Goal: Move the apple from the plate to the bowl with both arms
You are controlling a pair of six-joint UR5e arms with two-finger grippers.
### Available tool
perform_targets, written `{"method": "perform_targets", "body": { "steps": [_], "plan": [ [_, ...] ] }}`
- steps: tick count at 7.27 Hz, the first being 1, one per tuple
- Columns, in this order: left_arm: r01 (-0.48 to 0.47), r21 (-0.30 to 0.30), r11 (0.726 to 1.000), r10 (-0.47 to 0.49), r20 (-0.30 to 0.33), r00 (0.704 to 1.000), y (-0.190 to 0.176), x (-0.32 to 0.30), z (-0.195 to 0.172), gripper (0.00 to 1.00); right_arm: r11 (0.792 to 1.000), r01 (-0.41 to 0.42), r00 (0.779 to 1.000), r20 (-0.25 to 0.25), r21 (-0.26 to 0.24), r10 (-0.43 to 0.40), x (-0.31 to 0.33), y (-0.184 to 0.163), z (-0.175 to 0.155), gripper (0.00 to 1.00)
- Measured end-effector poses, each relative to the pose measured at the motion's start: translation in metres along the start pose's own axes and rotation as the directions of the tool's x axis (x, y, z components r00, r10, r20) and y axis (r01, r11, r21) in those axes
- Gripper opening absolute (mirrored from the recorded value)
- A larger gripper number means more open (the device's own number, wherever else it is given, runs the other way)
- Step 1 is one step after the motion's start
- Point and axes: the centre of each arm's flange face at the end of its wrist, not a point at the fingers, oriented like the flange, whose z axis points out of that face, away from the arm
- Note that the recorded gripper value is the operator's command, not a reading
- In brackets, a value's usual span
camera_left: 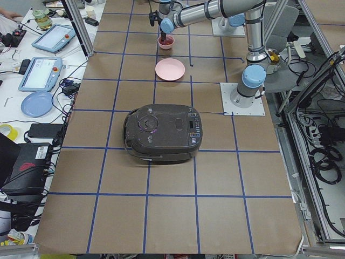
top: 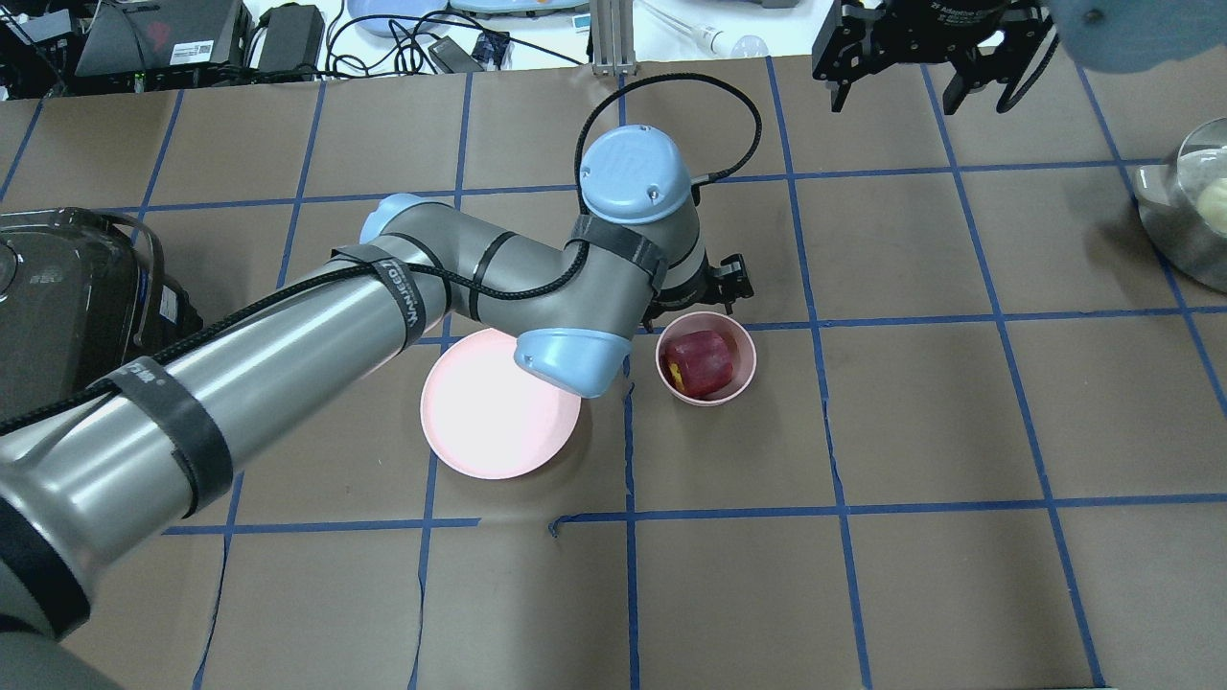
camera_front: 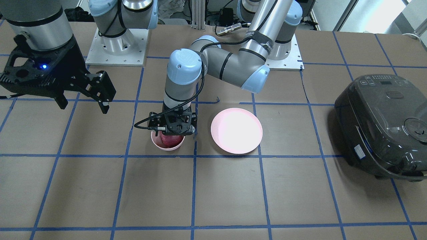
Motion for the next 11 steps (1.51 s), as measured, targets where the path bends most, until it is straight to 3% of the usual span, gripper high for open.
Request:
{"method": "perform_targets", "body": {
  "steps": [2,4,6,8,11],
  "plan": [
    [-0.145,0.039,0.989,0.144,0.021,0.989,-0.044,-0.068,-0.072,1.00,1.000,0.002,1.000,0.000,0.000,-0.002,0.000,0.000,0.000,1.00],
    [-0.242,-0.038,0.970,0.244,0.082,0.966,-0.053,-0.133,-0.132,1.00,1.000,0.002,1.000,0.000,-0.002,-0.002,0.000,0.000,0.001,1.00],
    [-0.220,-0.091,0.971,0.231,0.145,0.962,-0.062,-0.183,-0.191,1.00,1.000,0.002,1.000,-0.004,-0.003,-0.002,0.000,-0.001,0.002,1.00],
    [-0.177,-0.111,0.978,0.193,0.157,0.968,-0.073,-0.202,-0.240,1.00,1.000,0.003,1.000,-0.005,-0.001,-0.003,0.001,0.000,0.002,1.00],
    [-0.171,-0.114,0.979,0.188,0.154,0.970,-0.074,-0.204,-0.252,1.00,1.000,0.003,1.000,-0.003,0.000,-0.003,0.000,0.000,0.001,1.00]
  ]
}}
